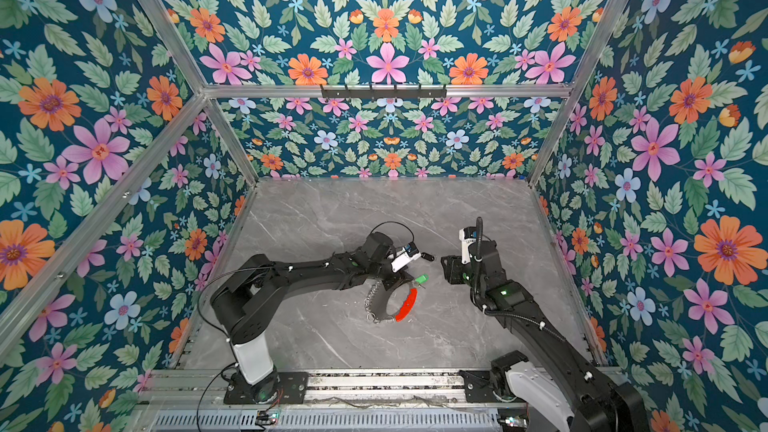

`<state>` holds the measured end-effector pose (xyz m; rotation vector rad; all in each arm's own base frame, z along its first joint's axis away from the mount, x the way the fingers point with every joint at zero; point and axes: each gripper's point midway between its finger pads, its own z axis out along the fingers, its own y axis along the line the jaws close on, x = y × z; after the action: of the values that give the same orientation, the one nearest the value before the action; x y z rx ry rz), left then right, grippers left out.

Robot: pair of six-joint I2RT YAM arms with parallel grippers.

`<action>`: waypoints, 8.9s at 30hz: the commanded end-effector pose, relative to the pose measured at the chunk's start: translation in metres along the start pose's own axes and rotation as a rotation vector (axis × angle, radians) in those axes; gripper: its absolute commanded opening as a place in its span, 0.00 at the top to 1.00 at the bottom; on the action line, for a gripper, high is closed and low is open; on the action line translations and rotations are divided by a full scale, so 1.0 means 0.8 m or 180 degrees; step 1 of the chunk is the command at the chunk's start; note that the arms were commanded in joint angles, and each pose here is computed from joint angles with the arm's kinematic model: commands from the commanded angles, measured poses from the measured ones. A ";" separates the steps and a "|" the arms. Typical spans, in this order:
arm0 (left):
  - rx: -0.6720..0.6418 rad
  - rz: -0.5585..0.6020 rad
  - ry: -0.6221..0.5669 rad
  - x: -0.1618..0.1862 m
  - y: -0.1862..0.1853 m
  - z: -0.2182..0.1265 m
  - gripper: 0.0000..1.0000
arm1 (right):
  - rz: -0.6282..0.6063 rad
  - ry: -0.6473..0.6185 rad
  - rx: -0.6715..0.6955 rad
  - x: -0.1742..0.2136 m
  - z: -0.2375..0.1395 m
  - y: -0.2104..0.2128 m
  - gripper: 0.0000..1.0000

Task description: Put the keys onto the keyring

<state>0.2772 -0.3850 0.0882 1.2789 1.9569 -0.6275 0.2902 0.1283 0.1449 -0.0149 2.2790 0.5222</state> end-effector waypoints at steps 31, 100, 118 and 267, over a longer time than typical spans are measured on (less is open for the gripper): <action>-0.1505 -0.1411 -0.0916 0.017 0.138 -0.186 0.17 | 0.0460 0.0951 -0.0458 0.130 0.087 0.098 0.48; -0.0416 0.1850 0.0707 0.049 0.030 0.039 0.74 | 0.1066 0.0360 -0.0206 0.096 0.026 -0.038 0.46; -0.0382 0.1784 0.0783 0.057 0.030 0.046 0.66 | 0.1069 0.0344 -0.0212 0.096 0.025 -0.039 0.46; 0.1213 -0.0885 -0.3967 -0.260 0.056 -0.315 1.00 | -0.0546 -0.0572 -0.3117 -0.222 -0.122 0.293 0.60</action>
<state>0.3053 -0.3111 0.3962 0.4880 1.0142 -1.5108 0.3077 0.2773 0.3968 -0.5666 1.7158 1.4055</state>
